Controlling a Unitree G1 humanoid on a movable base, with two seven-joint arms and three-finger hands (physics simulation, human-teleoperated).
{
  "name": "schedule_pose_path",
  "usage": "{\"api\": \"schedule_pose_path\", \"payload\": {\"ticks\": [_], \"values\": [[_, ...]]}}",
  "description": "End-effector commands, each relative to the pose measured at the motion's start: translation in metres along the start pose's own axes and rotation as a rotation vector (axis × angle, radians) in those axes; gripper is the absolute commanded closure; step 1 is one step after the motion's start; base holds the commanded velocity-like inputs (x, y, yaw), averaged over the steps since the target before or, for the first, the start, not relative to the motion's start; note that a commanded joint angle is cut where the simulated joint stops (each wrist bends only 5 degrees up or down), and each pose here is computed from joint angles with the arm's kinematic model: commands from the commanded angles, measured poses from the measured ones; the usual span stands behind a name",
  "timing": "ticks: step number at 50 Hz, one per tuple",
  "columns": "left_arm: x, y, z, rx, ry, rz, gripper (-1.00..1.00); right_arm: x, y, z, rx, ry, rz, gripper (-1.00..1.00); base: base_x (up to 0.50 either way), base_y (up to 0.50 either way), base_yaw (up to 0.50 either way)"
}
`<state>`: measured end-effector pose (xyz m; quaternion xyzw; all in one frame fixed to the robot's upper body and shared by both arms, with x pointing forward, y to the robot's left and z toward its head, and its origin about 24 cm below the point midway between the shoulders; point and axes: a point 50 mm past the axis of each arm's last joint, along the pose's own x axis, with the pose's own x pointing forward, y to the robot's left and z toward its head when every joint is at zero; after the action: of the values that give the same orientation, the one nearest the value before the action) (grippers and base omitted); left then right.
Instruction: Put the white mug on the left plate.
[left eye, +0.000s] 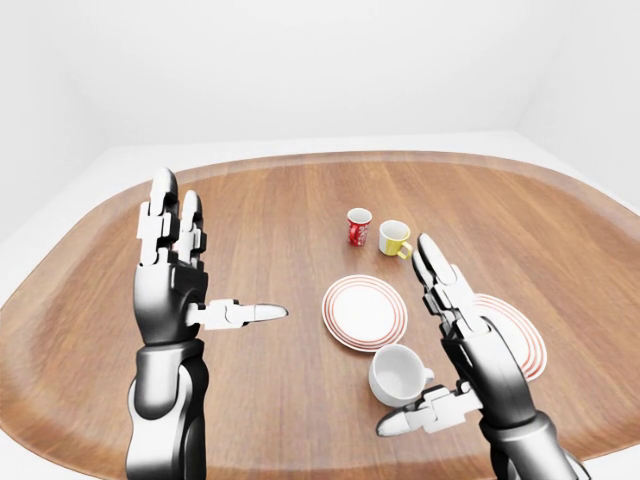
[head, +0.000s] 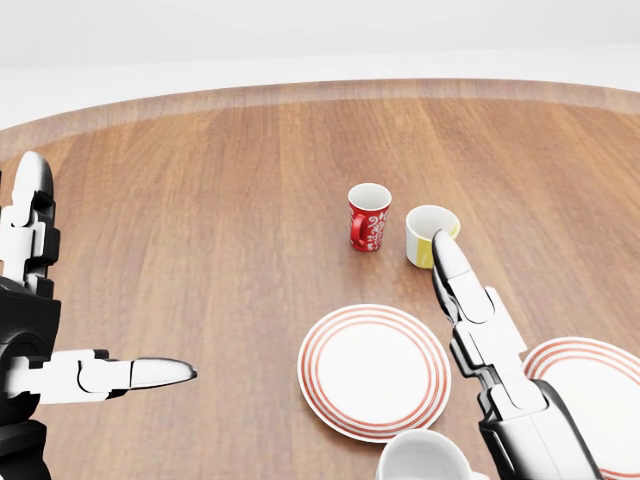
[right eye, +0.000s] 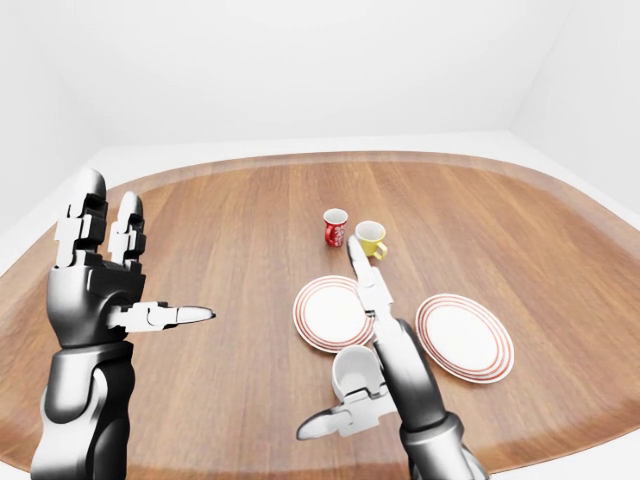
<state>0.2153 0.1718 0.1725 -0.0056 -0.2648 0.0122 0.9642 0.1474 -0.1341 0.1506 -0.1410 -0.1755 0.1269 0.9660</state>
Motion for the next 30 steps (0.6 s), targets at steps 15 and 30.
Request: {"api": "schedule_pose_path", "payload": {"ticks": [15,30], "values": [[0.0,0.0,0.0,0.001,0.0,-0.001,-1.0,-0.003,0.01,-0.001,-0.274,0.082,0.176,-1.0,0.0,0.0,0.0],[0.0,0.001,0.001,0.002,-0.004,0.001,-1.0,0.0,0.019,-0.003,-0.354,0.097,0.209,-1.0,0.0,0.0,0.0]]}}
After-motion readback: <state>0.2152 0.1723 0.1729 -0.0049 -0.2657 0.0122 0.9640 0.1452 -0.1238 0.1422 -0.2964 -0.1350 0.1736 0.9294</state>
